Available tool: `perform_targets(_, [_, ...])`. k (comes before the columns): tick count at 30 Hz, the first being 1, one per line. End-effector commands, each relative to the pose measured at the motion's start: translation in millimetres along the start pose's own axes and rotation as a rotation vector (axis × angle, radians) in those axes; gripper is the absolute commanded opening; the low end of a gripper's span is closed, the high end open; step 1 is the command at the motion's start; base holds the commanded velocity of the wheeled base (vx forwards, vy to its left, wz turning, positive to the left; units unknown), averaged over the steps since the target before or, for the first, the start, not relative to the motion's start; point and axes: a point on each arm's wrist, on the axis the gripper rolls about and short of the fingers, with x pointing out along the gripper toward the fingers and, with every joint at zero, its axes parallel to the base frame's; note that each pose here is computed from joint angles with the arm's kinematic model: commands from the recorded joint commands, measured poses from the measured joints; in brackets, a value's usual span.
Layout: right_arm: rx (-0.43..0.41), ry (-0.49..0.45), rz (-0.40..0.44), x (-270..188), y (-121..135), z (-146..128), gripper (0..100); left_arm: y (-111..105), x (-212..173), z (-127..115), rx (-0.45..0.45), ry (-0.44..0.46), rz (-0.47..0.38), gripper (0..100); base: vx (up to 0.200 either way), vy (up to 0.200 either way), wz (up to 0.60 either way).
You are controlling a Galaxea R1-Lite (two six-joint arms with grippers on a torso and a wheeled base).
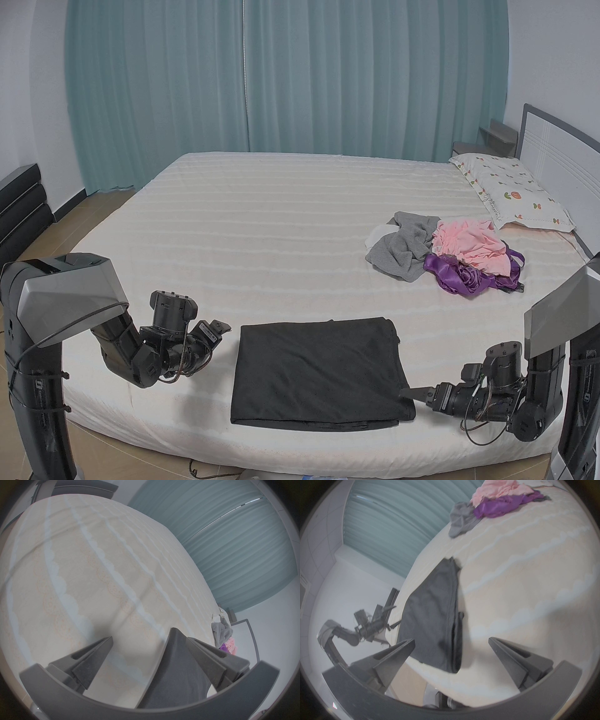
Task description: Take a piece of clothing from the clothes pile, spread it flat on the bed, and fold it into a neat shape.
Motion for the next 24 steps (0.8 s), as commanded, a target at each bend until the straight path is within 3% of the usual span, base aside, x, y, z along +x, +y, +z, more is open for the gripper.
perform_targets(1, [0.029, -0.098, 0.0, -1.5, -9.0, 21.3, 100, 1.0, -6.3, -2.7, 0.003, 0.019, -0.005, 100, 0.0, 0.0, 0.0])
perform_targets(5, [0.067, -0.163, -0.006, -1.7, -17.5, 36.4, 100, 0.8, -13.7, -5.8, 0.008, 0.069, -0.042, 100, 0.0, 0.0, 0.0])
perform_targets(9, [0.12, -0.203, 0.0, 1.2, -21.7, 46.1, 100, -0.5, -12.2, -7.6, 0.015, 0.064, -0.059, 100, 0.0, 0.0, 0.0])
perform_targets(24, [0.182, -0.22, -0.003, 11.2, -31.6, 52.8, 100, -2.1, -11.8, -9.8, 0.019, 0.069, -0.065, 100, -0.04, 0.0, 0.0])
